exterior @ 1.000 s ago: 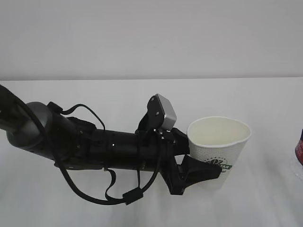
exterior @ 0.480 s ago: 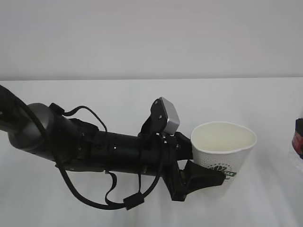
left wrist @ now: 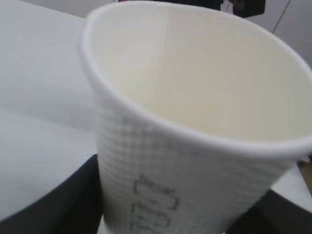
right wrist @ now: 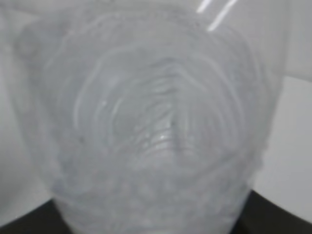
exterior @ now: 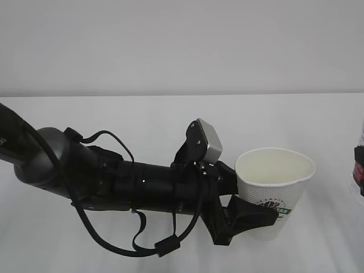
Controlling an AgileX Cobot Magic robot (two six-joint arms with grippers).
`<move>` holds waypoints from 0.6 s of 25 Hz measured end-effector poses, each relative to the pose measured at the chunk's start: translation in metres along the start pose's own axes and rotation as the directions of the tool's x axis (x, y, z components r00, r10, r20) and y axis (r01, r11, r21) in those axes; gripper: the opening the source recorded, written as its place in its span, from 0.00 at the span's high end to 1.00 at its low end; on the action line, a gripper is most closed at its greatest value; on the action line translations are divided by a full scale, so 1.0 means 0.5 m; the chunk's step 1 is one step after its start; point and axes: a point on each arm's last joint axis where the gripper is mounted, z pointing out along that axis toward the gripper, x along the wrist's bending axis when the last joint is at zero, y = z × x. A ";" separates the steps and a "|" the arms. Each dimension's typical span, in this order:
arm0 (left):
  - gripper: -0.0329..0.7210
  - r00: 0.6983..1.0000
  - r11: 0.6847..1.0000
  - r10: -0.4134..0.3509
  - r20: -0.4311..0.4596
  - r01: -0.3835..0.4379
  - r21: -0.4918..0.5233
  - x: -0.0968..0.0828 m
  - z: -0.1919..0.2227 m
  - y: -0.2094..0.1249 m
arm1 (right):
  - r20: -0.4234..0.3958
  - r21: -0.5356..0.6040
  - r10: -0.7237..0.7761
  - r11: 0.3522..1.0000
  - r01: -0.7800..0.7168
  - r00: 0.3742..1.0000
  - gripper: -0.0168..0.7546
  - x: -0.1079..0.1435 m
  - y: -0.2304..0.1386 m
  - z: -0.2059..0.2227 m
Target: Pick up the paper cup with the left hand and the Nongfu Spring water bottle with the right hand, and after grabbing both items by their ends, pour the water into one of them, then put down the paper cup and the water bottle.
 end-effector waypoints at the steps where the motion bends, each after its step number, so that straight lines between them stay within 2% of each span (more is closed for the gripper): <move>1: 0.31 1.000 1.000 -0.001 -0.001 0.001 -0.001 0.000 0.000 0.000 | 0.000 0.000 -0.013 1.000 0.013 1.000 0.49 0.000 0.000 0.000; 10: 0.31 1.000 0.999 0.026 -0.001 -0.026 -0.033 0.012 0.019 0.022 | 0.000 0.000 -0.134 0.991 0.134 0.991 0.49 0.000 0.000 0.000; 15: 0.31 0.999 0.999 0.035 0.024 -0.035 -0.026 -0.006 0.033 0.021 | 0.000 0.000 -0.185 0.983 0.185 0.983 0.49 0.000 0.000 0.000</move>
